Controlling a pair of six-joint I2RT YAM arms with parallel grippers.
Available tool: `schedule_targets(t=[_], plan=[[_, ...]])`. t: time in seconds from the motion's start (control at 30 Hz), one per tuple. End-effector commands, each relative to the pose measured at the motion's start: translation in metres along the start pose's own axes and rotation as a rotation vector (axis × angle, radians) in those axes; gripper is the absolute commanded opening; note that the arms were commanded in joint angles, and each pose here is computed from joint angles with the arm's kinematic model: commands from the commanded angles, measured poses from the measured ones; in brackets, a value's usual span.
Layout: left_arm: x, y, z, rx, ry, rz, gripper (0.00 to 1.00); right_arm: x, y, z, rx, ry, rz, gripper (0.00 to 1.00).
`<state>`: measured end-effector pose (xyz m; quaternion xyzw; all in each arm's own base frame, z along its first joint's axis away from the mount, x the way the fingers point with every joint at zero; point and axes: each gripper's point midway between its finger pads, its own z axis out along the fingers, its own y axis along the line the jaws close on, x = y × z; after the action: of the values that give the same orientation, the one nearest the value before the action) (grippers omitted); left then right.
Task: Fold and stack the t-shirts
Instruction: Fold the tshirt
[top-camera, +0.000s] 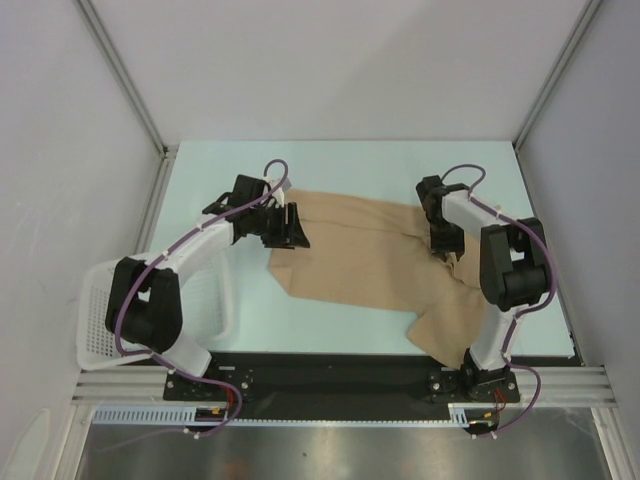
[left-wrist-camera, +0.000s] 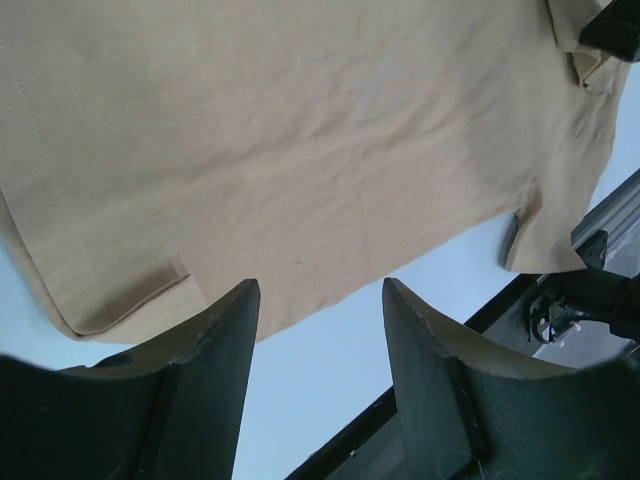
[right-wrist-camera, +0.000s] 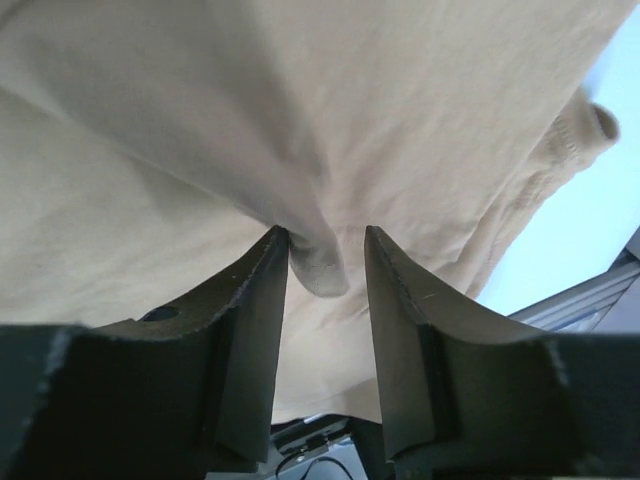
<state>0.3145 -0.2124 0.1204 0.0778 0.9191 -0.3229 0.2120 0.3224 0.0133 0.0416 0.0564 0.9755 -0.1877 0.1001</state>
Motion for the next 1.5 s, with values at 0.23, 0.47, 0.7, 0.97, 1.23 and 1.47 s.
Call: schedule_targets(t=[0.23, 0.47, 0.7, 0.97, 1.23, 1.47], plan=[[-0.01, -0.008, -0.012, 0.016, -0.038, 0.038, 0.58, -0.072, -0.039, -0.001, 0.073, -0.07, 0.062, 0.63], [-0.006, -0.008, -0.014, 0.018, -0.048, 0.033, 0.58, -0.041, 0.019, -0.079, -0.174, -0.205, 0.007, 0.58], [-0.01, -0.012, -0.011, 0.043, -0.035, 0.038, 0.58, 0.001, 0.043, -0.047, -0.291, -0.067, 0.038, 0.16], [-0.011, -0.012, -0.014, 0.035, -0.028, 0.063, 0.58, 0.0, 0.052, -0.01, -0.282, -0.017, 0.002, 0.04], [-0.005, -0.01, -0.017, 0.027, -0.03, 0.059, 0.58, -0.01, 0.019, 0.014, -0.145, -0.035, 0.041, 0.18], [-0.006, -0.01, -0.018, 0.027, -0.032, 0.057, 0.58, -0.021, 0.018, 0.02, -0.135, -0.036, 0.032, 0.29]])
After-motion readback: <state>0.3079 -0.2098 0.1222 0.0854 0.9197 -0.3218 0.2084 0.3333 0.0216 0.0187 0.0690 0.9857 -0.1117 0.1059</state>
